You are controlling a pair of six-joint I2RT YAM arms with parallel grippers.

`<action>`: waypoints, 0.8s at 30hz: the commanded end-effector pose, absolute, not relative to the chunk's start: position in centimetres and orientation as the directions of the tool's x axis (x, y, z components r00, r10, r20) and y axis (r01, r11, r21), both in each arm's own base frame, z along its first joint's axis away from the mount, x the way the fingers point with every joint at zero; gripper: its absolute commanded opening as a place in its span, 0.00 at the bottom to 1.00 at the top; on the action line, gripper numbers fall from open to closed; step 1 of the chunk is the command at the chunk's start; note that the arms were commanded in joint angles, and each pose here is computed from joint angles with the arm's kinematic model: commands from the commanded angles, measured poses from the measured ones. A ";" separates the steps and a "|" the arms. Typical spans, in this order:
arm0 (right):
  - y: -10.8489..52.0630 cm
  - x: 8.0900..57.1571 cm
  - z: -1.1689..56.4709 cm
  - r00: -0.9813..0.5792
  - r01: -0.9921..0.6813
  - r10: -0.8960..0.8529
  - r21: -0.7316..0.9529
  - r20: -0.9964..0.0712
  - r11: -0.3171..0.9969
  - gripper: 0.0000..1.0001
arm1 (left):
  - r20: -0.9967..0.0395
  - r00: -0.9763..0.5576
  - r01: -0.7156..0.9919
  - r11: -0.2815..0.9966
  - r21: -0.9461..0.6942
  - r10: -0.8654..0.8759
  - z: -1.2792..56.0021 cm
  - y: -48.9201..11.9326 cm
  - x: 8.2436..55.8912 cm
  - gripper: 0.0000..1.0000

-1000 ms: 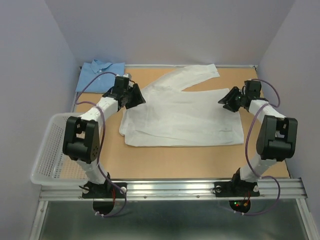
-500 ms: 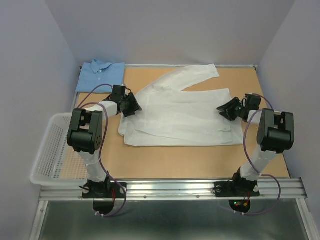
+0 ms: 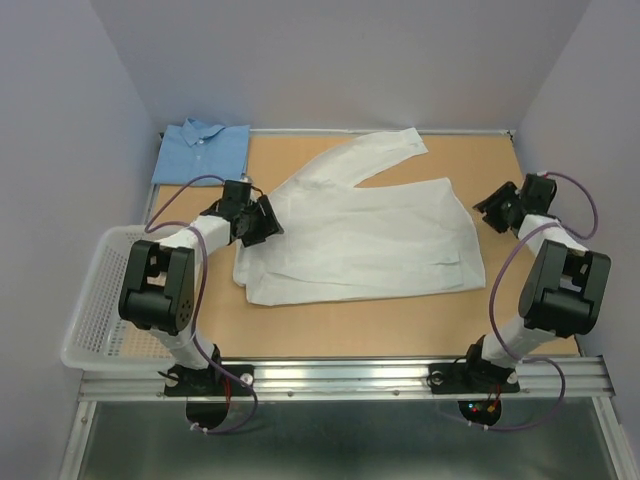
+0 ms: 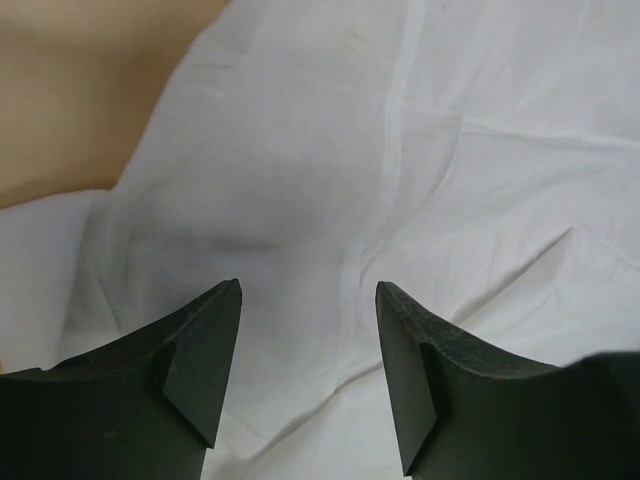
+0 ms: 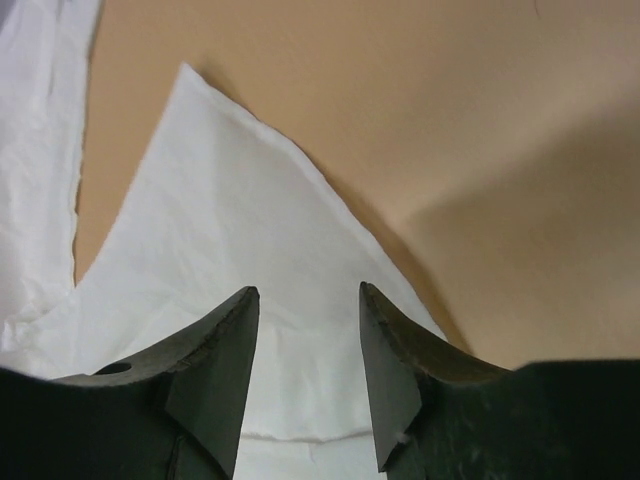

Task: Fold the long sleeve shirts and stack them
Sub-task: Fold the shirt

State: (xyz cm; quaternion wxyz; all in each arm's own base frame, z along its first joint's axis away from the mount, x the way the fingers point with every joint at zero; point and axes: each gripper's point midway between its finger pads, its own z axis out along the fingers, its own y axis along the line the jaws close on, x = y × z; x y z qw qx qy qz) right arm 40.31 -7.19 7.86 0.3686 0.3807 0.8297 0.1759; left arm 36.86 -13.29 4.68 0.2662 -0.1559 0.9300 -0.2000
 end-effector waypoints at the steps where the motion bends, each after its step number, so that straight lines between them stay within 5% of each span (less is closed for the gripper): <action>1: -8.6 45.8 14.8 -0.447 0.332 0.566 0.459 -0.693 0.824 0.52 | -0.564 -0.762 -0.055 0.901 -0.430 -0.316 10.2 -14.1 37.6 0.71; 11: -6.3 53.4 13.2 -0.545 0.095 0.328 0.331 -0.771 0.939 0.60 | -0.668 -0.707 -0.019 0.950 -0.312 -0.234 12.9 -12.3 37.5 0.82; 24: -2.8 56.3 7.7 -0.635 -0.004 0.243 0.317 -0.734 0.948 0.63 | -0.621 -0.764 0.018 0.957 -0.290 -0.173 9.0 -13.2 38.7 0.85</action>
